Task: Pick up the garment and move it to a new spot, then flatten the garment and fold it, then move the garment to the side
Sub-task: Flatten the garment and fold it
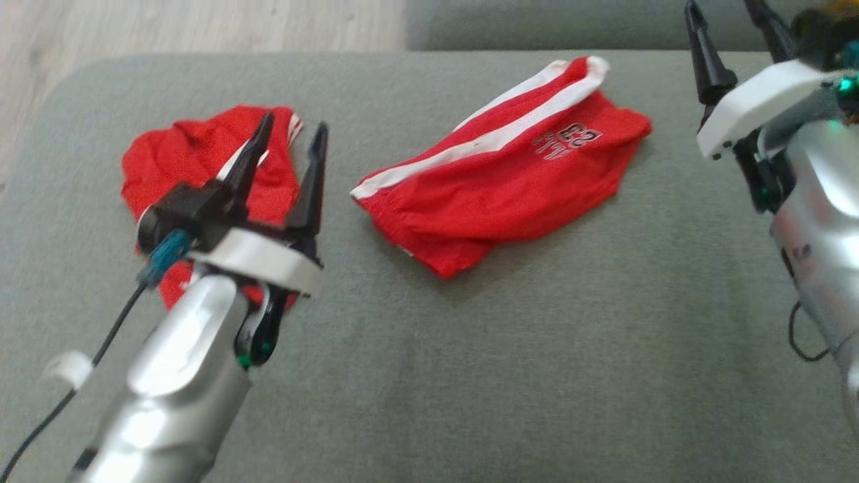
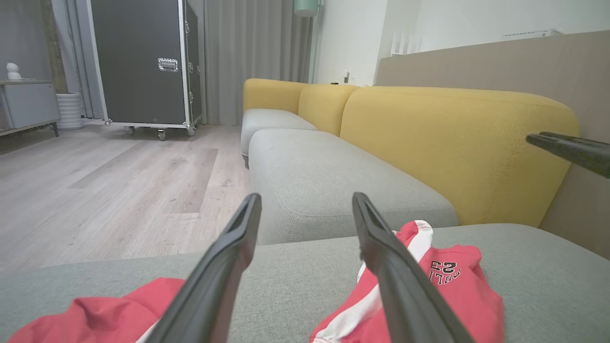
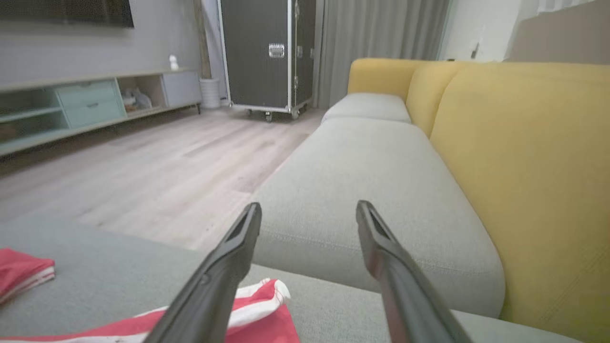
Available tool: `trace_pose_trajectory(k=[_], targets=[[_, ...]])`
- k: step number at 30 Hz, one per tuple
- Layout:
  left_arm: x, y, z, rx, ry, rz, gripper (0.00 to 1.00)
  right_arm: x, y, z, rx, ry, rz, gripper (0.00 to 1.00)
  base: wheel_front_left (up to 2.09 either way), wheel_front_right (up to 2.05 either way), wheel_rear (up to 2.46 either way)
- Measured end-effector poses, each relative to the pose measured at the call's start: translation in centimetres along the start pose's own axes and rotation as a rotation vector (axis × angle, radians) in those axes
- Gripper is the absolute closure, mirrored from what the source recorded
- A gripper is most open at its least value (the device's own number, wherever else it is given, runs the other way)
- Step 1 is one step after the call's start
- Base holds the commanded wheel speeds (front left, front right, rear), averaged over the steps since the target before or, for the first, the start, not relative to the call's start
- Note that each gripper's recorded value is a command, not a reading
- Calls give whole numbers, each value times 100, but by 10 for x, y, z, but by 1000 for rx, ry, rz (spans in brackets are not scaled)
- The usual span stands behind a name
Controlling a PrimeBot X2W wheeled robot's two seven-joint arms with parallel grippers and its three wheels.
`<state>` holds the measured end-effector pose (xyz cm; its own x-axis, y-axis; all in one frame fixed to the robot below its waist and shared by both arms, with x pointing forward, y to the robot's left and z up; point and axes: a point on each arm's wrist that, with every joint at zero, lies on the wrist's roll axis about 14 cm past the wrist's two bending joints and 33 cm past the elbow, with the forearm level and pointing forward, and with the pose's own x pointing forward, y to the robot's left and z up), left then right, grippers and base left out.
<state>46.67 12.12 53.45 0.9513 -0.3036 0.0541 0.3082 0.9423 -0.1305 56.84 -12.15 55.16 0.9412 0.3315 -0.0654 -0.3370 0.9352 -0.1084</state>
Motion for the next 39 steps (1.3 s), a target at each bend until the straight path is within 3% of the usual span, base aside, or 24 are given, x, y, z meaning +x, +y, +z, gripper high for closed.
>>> trace_pose_trajectory(k=[5, 14, 21, 29, 39], targets=[[-17, -6, 6, -40, -46, 22, 0, -37, -12, 12, 87, -93, -55, 0, 0, 0, 0], [-53, -18, -16, -112, -37, 69, 0, -120, 2, -49, 185, -63, -154, 0, 0, 0, 0], [-70, -22, -31, -158, -22, 99, 0, -154, 19, -74, 230, -44, -206, 0, 0, 0, 0], [-65, -21, -37, -135, -13, 81, 0, -134, 26, -74, 226, -21, -180, 0, 0, 0, 0], [-44, 4, -44, -134, -3, 122, 0, -42, 16, -81, 332, 132, -155, 0, 0, 0, 0]])
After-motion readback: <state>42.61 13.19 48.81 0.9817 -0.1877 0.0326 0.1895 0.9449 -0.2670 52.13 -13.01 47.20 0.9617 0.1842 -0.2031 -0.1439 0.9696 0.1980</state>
